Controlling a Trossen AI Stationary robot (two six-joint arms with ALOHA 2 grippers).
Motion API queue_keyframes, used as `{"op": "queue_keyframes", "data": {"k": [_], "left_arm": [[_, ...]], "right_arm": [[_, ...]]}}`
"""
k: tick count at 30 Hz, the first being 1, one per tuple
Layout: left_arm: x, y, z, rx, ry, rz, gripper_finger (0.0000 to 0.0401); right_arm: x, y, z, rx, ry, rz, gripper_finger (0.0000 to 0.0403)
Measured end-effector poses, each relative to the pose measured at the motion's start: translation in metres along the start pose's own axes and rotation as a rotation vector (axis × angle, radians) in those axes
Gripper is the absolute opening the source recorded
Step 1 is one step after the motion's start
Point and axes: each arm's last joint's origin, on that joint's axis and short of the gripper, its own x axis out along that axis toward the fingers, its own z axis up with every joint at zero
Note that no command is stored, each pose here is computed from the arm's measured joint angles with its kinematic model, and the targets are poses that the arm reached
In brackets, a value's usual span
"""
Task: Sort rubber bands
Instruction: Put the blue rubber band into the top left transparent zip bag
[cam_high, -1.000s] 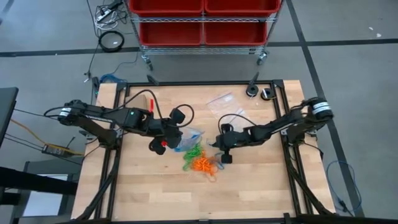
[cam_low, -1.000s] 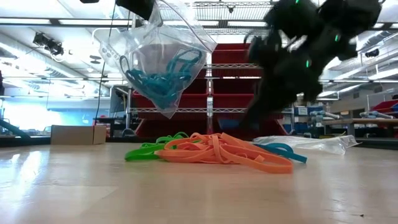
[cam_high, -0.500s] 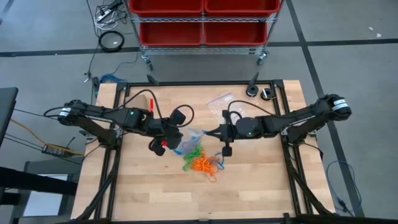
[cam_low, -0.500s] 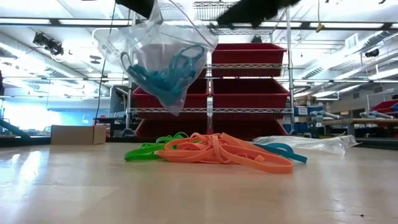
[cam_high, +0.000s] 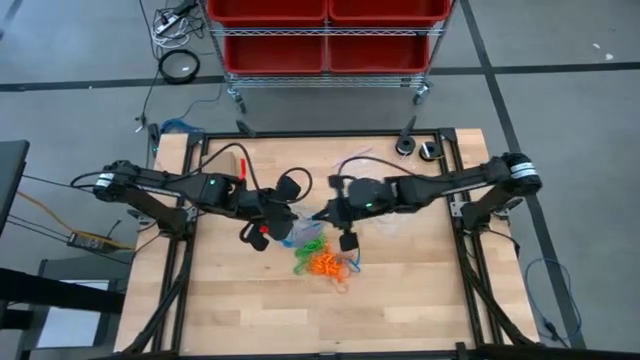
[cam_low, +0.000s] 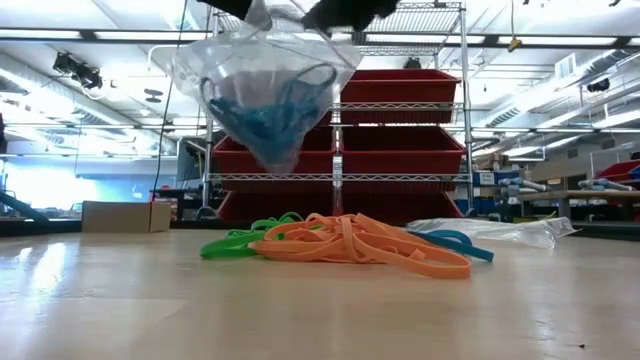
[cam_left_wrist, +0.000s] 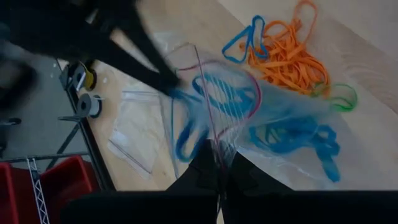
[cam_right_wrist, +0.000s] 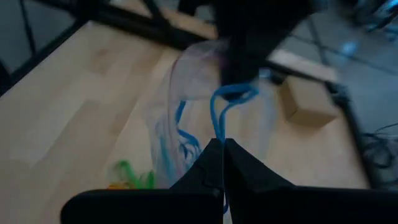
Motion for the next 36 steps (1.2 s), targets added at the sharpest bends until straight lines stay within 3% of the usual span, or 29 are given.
{"op": "queue_keyframes", "data": {"k": [5, 12, 22, 26, 32, 36], "left_arm": [[0.000, 0.000, 0.001, 0.015, -0.006, 0.005, 0.0001], [0.000, 0.000, 0.001, 0.031, -0.006, 0.005, 0.0001], [0.000, 0.001, 0.001, 0.034, -0.012, 0.011, 0.0001], [0.000, 0.001, 0.001, 0.032, -0.012, 0.010, 0.0001], [0.000, 0.001, 0.001, 0.029, -0.011, 0.010, 0.0001], [0.000, 0.001, 0.001, 0.029, -0.011, 0.010, 0.0001]], "right_arm": [[0.015, 0.001, -0.002, -0.003, 0.081, 0.057, 0.0000], [0.005, -0.001, 0.004, 0.008, 0.076, 0.047, 0.0007], [-0.010, 0.003, 0.008, 0.019, 0.093, 0.018, 0.0126], [-0.024, 0.010, 0.012, -0.003, 0.121, -0.052, 0.0160], [-0.056, 0.022, 0.012, 0.031, 0.191, -0.092, 0.0163], [-0.058, 0.038, -0.004, 0.087, 0.268, -0.071, 0.0156]]}}
